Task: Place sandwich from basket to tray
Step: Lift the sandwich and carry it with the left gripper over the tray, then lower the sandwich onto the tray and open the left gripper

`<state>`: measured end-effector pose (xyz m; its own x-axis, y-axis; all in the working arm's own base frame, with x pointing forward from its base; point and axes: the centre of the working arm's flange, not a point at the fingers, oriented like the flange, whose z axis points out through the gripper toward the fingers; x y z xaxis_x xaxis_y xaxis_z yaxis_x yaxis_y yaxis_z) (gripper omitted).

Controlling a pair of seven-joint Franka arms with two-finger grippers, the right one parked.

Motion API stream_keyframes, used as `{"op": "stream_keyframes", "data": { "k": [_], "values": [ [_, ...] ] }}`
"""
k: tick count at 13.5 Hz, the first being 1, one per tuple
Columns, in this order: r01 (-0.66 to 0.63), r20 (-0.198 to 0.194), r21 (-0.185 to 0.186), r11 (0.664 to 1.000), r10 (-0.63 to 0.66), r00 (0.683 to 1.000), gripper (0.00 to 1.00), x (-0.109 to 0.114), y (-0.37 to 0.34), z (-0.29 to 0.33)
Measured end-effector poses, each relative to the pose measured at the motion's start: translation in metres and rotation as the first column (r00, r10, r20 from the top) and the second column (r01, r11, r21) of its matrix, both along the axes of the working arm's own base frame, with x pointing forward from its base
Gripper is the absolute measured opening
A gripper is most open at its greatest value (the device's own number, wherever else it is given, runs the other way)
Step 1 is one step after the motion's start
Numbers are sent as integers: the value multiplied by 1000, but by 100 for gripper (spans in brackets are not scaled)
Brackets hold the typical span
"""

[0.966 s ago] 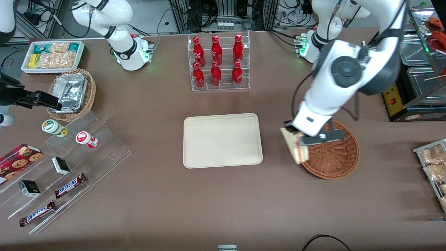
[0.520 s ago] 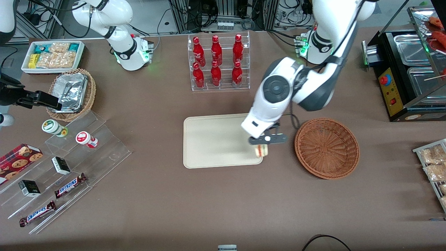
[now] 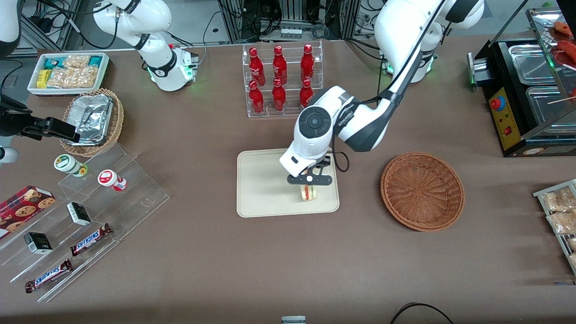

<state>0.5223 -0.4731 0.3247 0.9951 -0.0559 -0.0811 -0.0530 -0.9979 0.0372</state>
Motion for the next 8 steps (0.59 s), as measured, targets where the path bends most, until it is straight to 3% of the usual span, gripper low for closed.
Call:
{"op": "stream_keyframes", "data": {
  "k": [8],
  "values": [
    [51,-3,-10,999,-51,999,15,-28,-39,-48]
  ]
}}
